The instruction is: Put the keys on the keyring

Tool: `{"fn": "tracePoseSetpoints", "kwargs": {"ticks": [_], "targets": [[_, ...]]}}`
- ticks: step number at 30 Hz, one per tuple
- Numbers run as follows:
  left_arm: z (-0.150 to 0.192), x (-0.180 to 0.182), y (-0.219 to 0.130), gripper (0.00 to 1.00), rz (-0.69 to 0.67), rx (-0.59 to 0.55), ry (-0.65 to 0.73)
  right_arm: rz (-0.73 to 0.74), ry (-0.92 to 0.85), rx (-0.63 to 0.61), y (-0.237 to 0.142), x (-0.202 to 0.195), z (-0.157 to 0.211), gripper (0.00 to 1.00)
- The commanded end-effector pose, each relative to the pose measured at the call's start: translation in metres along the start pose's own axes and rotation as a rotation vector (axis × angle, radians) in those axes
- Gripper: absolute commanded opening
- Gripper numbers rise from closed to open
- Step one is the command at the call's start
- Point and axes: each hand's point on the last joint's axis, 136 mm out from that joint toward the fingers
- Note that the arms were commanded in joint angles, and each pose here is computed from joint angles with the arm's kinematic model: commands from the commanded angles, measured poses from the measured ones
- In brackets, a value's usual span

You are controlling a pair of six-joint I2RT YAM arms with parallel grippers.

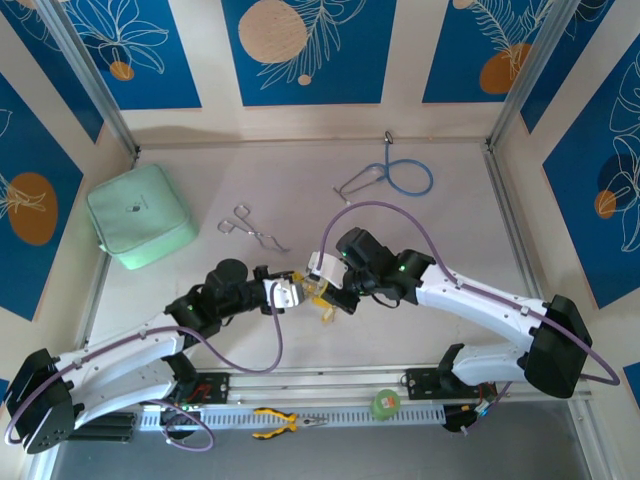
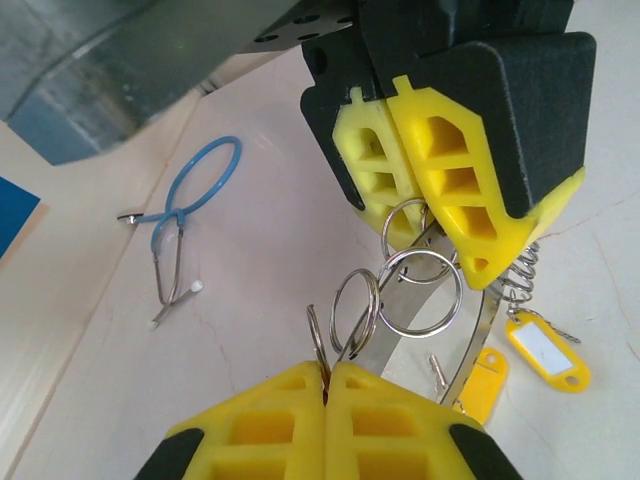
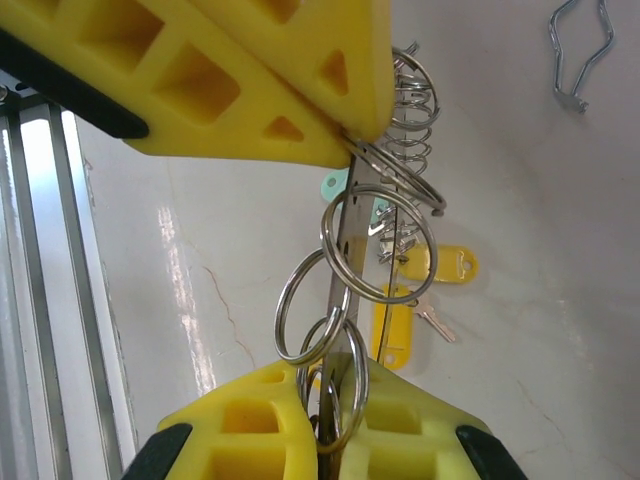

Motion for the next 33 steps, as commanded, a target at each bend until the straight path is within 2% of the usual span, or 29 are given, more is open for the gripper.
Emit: {"fn": "tracePoseSetpoints", "kwargs": {"ticks": [1,6,11,16,22,25,26,27,28,30,33], "targets": [[-0.006,0.003,-0.001,0.0,-0.005,-0.014,-0.026,-0.005,-0.079,-0.113,-0.011,0.007,-0.026,0.0],[-0.007,0.01,-0.005,0.0,-0.073,-0.057,-0.065,0.055,-0.036,-0.099,-0.01,-0.005,-0.019,0.0],[-0.011,0.019,-0.007,0.0,-0.147,-0.14,-0.214,0.104,-0.045,-0.126,-0.01,-0.012,-0.016,0.0],[-0.007,0.016,-0.007,0.0,-0.147,-0.185,-0.371,0.145,-0.095,-0.153,-0.012,-0.016,-0.02,0.0],[-0.005,0.012,-0.008,0.0,-0.13,-0.185,-0.398,0.148,-0.122,-0.158,-0.012,-0.015,-0.022,0.0],[-0.005,0.011,-0.007,0.0,-0.127,-0.182,-0.372,0.113,-0.13,-0.17,-0.01,-0.008,-0.023,0.11],[-0.005,0.011,-0.007,0.0,-0.125,-0.182,-0.359,0.103,-0.132,-0.174,-0.01,-0.006,-0.023,0.2],[-0.005,0.01,-0.006,0.0,-0.123,-0.183,-0.343,0.094,-0.131,-0.175,-0.009,-0.004,-0.021,0.33],[-0.005,0.009,-0.005,0.0,-0.122,-0.185,-0.326,0.082,-0.13,-0.174,-0.008,-0.003,-0.02,0.41],[-0.004,0.007,-0.003,0.0,-0.118,-0.186,-0.278,0.06,-0.119,-0.184,-0.011,-0.001,-0.018,0.46],[-0.002,0.003,0.001,0.0,-0.108,-0.185,-0.208,0.038,-0.098,-0.243,-0.026,-0.003,-0.02,0.47]]}}
Point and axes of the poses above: each hand's point on the last joint's axis, 136 mm out from that joint toward the fingers, its own y axis out along the fingers, its own x axis along the line the jaws close on, z = x × y, and after that the axes turned 6 degrees about -y, right-handed
